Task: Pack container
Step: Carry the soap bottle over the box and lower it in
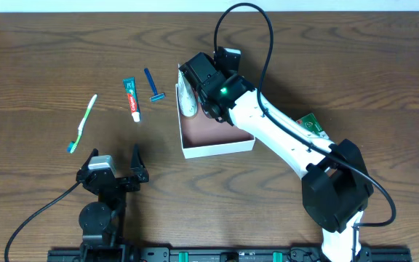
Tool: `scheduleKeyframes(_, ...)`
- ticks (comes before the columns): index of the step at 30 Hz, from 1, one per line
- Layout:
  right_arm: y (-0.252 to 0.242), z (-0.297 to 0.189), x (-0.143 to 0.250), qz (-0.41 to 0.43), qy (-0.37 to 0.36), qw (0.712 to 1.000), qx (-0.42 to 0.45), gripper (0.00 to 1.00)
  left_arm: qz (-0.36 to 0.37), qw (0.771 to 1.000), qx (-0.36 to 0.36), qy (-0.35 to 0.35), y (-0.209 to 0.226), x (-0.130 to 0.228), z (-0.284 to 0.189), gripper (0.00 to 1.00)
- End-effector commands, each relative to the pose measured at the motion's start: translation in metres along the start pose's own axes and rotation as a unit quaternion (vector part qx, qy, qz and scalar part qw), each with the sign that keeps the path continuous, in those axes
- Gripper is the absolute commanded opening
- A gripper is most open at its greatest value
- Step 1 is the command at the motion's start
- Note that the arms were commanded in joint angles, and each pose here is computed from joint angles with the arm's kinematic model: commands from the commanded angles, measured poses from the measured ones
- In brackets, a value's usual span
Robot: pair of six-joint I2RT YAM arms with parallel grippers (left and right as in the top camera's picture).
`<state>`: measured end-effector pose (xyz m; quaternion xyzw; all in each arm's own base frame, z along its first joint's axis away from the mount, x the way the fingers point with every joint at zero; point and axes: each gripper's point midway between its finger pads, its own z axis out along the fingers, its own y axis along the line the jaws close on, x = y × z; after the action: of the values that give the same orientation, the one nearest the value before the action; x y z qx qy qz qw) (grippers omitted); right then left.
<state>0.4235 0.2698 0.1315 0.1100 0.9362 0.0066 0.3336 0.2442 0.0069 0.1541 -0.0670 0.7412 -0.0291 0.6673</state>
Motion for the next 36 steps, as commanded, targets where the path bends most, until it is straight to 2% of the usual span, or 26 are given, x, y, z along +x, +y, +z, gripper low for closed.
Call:
scheduleKeyframes(1, 0.003, -0.007, -0.011, 0.018, -0.022, 1.0, -0.001, 0.01, 0.008, 1.0, -0.011, 0.022, 0.005, 0.017, 0.001, 0.98)
scheduleKeyframes(15, 0.009, -0.008, -0.012, 0.01, -0.023, 1.0, -0.014, 0.03, 0.008, 1.0, -0.011, 0.022, 0.005, 0.017, 0.001, 0.98)
scheduleKeyframes(22, 0.014, -0.008, -0.012, 0.001, -0.023, 0.999, -0.024, 0.17, 0.008, 1.0, -0.011, 0.022, 0.005, 0.017, 0.001, 0.98)
scheduleKeyframes(28, 0.016, -0.008, -0.012, 0.001, -0.022, 0.999, -0.029, 0.36, 0.008, 1.0, -0.011, 0.022, 0.005, 0.017, 0.001, 0.98)
scheduleKeyframes(31, 0.017, -0.008, -0.012, 0.0, -0.02, 0.999, -0.033, 0.5, 0.008, 1.0, -0.011, 0.022, 0.005, 0.017, 0.001, 0.98)
scheduleKeyframes(36, 0.023, -0.008, -0.013, -0.009, -0.02, 0.999, -0.045, 0.61, 0.008, 1.0, -0.011, 0.022, 0.005, 0.017, 0.001, 0.98)
